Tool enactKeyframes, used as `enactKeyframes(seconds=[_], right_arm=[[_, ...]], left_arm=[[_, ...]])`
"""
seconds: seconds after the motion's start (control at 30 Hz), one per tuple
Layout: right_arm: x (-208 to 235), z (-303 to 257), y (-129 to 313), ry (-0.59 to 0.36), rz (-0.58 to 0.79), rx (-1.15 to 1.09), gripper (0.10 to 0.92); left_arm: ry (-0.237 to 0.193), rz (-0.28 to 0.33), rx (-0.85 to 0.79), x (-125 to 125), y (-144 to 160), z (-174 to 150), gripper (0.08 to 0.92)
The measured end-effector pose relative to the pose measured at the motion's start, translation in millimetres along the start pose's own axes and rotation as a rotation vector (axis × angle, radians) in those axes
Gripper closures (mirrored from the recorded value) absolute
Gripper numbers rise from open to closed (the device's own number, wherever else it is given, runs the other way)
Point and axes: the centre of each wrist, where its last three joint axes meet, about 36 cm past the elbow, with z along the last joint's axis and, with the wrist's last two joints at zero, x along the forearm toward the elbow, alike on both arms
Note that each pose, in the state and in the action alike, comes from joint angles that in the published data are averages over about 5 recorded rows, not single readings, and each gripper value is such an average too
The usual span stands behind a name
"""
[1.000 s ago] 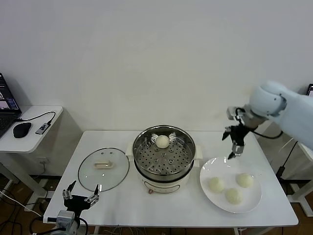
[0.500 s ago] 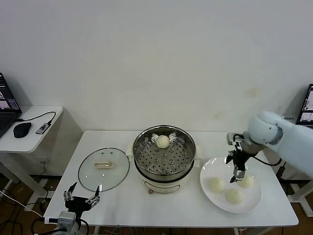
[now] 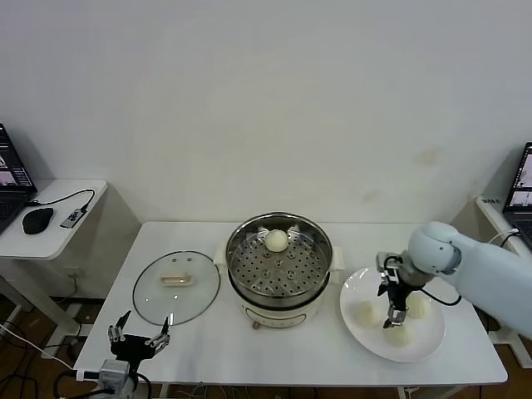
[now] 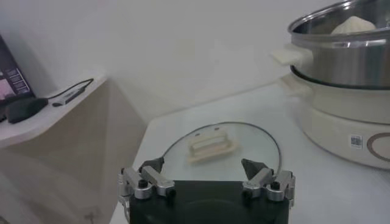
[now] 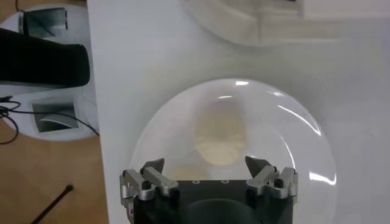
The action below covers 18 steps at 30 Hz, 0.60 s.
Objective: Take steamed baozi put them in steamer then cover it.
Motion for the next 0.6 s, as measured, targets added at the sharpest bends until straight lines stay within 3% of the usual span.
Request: enactKeyframes(seconds=[0.6], right_arm=[[-39.9,-13.2,-7.0,0.0,0.035,0.034,0.2]], left_arm=[[0.02,-0.002,0.005,-0.4,0.2,5.4,0.177]])
